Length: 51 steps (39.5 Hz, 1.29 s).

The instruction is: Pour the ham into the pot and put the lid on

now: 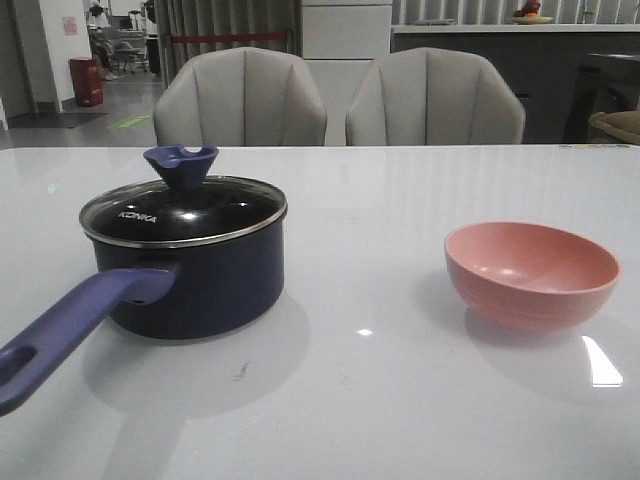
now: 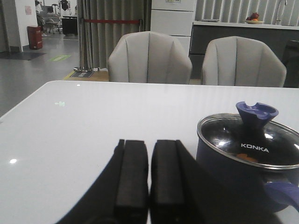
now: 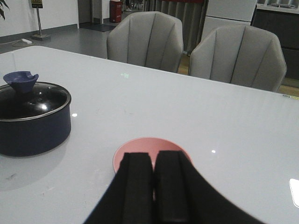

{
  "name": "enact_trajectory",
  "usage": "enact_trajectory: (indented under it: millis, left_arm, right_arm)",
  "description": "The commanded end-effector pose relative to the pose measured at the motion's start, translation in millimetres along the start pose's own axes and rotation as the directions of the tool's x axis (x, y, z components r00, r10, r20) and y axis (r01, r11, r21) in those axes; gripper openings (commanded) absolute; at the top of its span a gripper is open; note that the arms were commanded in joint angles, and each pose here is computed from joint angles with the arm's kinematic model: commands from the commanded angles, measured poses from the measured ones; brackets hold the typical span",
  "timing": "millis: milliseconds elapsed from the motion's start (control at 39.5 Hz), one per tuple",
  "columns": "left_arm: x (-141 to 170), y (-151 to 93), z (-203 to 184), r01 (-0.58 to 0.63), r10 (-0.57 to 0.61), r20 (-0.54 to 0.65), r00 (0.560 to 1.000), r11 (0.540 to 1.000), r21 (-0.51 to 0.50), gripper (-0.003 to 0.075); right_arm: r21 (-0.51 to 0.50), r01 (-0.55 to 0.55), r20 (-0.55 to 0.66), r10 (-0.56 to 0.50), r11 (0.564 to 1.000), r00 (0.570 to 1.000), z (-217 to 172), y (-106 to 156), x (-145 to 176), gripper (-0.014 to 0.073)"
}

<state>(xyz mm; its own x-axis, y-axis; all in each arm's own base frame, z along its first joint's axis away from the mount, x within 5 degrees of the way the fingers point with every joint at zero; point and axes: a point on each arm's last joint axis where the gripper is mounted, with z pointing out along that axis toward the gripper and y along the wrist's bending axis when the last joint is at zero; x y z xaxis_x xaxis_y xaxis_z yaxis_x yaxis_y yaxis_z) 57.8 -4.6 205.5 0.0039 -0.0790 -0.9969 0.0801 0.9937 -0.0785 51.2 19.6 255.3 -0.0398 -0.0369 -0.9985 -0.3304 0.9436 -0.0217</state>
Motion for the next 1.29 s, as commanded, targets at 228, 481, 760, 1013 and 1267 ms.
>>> enact_trajectory:
  millis: [228, 481, 760, 1013, 1267]
  left_arm:
    - [1.0, 0.1, 1.7, 0.011, -0.011, 0.041, 0.999, 1.000, 0.004, 0.0113]
    - [1.0, 0.1, 1.7, 0.011, -0.011, 0.041, 0.999, 1.000, 0.004, 0.0113]
    - [1.0, 0.1, 1.7, 0.011, -0.011, 0.041, 0.999, 1.000, 0.004, 0.0113]
    - [1.0, 0.1, 1.7, 0.011, -0.011, 0.041, 0.999, 1.000, 0.004, 0.0113]
    - [1.0, 0.1, 1.7, 0.011, -0.011, 0.041, 0.999, 1.000, 0.004, 0.0113]
  right_arm:
    - [0.014, 0.010, 0.092, -0.011, 1.000, 0.996, -1.2, -1.4, -15.3, 0.0155]
    - [0.036, 0.064, 0.078, -0.067, 0.997, 0.995, 0.6, -2.7, -8.9, 0.0155]
    - [0.237, 0.047, 0.064, -0.064, 0.970, 0.996, 1.7, -14.5, 18.2, 0.0155]
    - [0.290, 0.022, 0.083, -0.048, 0.957, 0.995, -0.9, -16.0, 45.9, 0.0155]
    - [0.290, 0.021, 0.107, -0.054, 0.957, 0.993, 0.2, -16.1, 49.9, 0.0155]
